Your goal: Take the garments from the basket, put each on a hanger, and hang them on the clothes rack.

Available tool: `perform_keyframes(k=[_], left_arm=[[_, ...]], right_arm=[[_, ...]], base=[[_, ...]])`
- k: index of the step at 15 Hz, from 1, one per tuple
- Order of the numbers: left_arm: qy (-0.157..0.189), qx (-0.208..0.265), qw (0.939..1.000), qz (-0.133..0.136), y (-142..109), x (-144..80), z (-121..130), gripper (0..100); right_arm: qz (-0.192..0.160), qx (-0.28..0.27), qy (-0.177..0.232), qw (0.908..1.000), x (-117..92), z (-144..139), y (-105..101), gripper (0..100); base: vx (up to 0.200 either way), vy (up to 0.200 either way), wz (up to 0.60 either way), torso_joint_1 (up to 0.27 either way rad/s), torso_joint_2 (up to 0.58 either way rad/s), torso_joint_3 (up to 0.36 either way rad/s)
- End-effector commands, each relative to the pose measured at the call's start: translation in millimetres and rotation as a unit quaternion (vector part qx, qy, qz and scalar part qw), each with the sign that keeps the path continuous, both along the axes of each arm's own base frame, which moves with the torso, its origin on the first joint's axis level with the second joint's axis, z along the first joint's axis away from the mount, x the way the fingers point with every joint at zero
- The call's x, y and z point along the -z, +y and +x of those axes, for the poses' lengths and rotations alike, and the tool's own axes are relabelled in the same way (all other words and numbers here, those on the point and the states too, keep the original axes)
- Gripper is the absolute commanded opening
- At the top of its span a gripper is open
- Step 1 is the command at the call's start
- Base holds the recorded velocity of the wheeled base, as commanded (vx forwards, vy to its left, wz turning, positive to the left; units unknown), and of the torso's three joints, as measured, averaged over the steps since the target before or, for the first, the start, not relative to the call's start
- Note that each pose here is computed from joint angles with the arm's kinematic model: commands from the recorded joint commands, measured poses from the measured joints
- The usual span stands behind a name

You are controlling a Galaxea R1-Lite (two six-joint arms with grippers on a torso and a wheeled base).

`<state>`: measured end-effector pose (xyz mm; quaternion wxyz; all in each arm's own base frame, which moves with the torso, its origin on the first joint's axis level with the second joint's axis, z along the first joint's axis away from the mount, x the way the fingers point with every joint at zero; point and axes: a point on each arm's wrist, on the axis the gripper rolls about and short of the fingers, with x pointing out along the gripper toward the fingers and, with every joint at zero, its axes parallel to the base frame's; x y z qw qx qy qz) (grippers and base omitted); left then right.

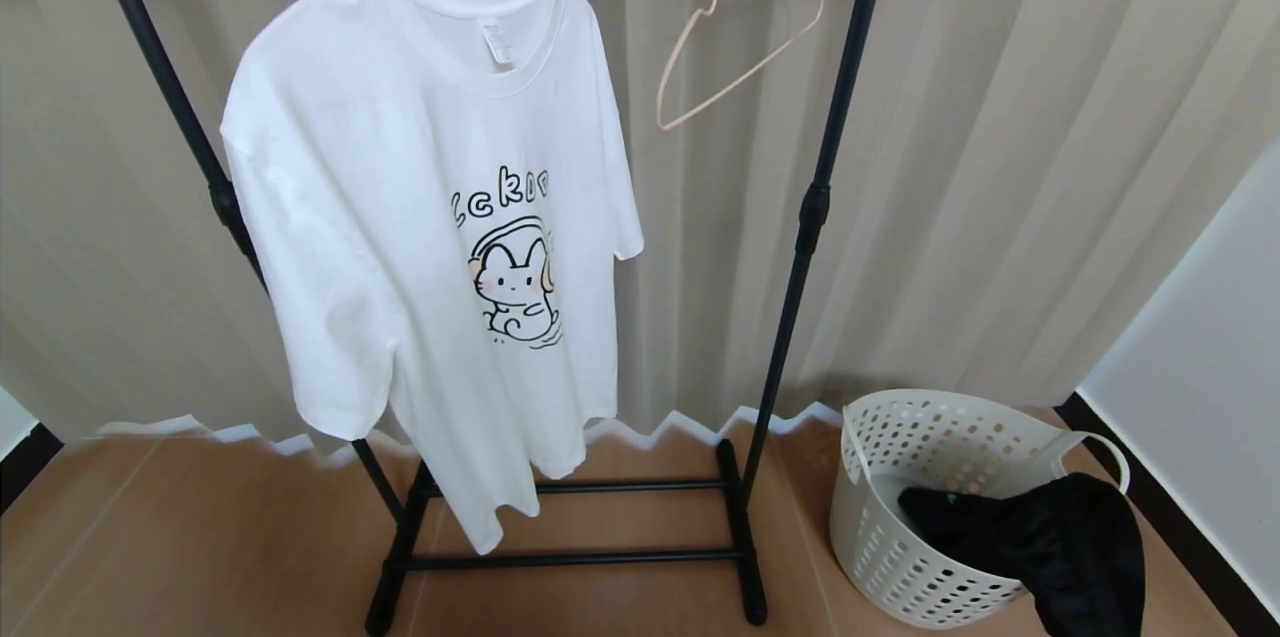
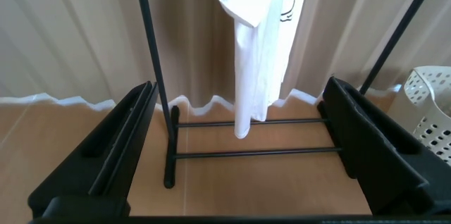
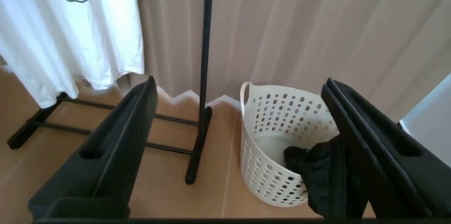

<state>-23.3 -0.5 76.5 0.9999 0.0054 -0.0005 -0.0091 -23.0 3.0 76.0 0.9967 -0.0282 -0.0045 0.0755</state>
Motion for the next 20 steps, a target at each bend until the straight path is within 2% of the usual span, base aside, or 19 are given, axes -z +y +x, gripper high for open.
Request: perform_keyframes(k=[1, 7, 12, 18, 20], left_arm=[[0.0, 0.0, 1.0, 0.0, 0.0, -0.1, 0.0, 100], [0.001, 0.0, 1.0, 0.0, 0.0, 0.3, 0.2, 100], [0.0, 0.0, 1.0, -0.001, 0.0, -0.1, 0.0, 100], [0.0, 0.0, 1.0, -0.001, 0.0, -0.1, 0.0, 100], [0.0, 0.0, 1.0, 0.0, 0.0, -0.1, 0.0, 100]], right_arm=[[0.0, 0.0, 0.0, 1.0, 0.1, 0.0, 0.0, 100], [0.0, 0.0, -0.001, 1.0, -0.1, 0.0, 0.0, 100], [0.0, 0.0, -0.001, 1.0, -0.1, 0.0, 0.0, 100], [0.0, 0.0, -0.001, 1.0, -0.1, 0.0, 0.0, 100], [0.0, 0.0, -0.001, 1.0, -0.1, 0.0, 0.0, 100]], base=[[0.0, 0.0, 0.0, -0.041, 0.45, 0.413], [0.0, 0.0, 0.0, -0.01, 0.38, 0.382], [0.0, 0.0, 0.0, 0.008, 0.07, 0.074], [0.0, 0.0, -0.6, 0.005, 0.01, 0.006], [0.0, 0.0, 0.0, 0.0, 0.0, 0.0]])
